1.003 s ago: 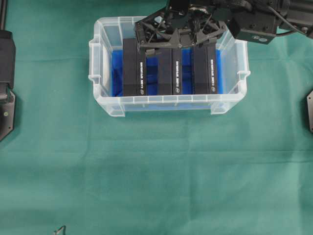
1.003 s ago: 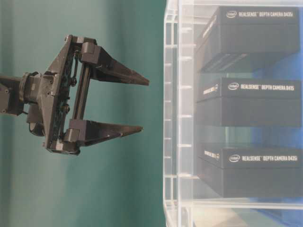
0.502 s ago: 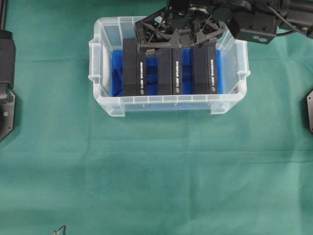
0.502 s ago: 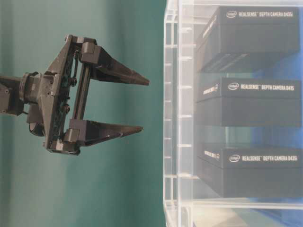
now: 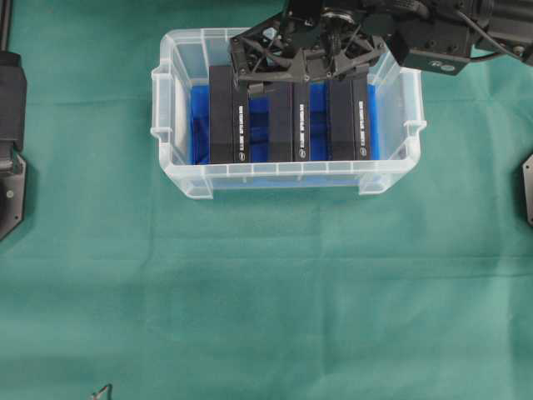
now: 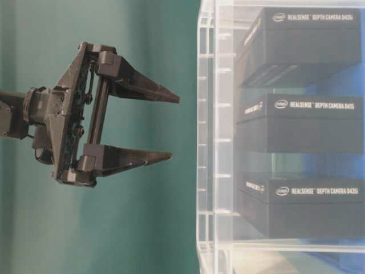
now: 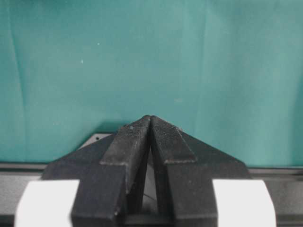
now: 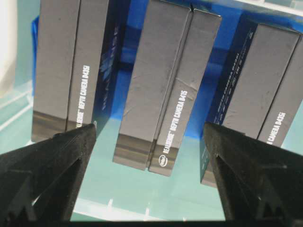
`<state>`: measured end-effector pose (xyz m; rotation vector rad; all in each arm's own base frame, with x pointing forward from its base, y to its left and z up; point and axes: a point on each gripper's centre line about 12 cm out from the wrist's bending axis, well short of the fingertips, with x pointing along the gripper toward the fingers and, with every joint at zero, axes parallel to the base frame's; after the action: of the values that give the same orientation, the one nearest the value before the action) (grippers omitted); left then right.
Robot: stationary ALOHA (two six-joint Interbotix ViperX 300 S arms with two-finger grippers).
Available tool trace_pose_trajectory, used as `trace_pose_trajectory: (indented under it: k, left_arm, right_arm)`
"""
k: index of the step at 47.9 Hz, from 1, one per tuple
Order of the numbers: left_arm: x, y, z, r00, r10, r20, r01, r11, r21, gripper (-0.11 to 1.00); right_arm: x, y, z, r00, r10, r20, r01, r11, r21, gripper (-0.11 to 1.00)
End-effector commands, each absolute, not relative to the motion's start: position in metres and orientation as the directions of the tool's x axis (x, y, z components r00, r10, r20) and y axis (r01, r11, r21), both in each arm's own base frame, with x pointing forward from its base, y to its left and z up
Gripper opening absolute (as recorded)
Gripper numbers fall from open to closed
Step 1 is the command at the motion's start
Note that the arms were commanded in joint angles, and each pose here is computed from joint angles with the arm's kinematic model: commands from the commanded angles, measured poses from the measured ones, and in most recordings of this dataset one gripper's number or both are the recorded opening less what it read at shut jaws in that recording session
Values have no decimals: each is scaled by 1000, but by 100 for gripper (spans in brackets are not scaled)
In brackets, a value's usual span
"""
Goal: Take the box out of the case with the right arm.
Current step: 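Move the open right gripper over the middle black box, then lower the right gripper around the middle box and close it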
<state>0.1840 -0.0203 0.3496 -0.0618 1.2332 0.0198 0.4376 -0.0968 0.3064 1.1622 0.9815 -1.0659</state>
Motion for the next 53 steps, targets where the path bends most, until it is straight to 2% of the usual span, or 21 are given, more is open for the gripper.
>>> trace_pose_trajectory:
  k: [1,26,53]
  left_arm:
    - [185,-21,359,362,-20,-932,-44,998,-39,0]
    - [185,-21,359,363,-20,-932,-43,998,-39,0]
    - [186,-20,358,360,-19,-933,-44,998,-37,0]
  right_arm:
    - [437,-95,323,263,-134,-955,964,81,254,92]
    - [435,-96,313,240,-130,-962,970,78,231,92]
    - [445,-99,252,229,-119,-966,972,76,221,92]
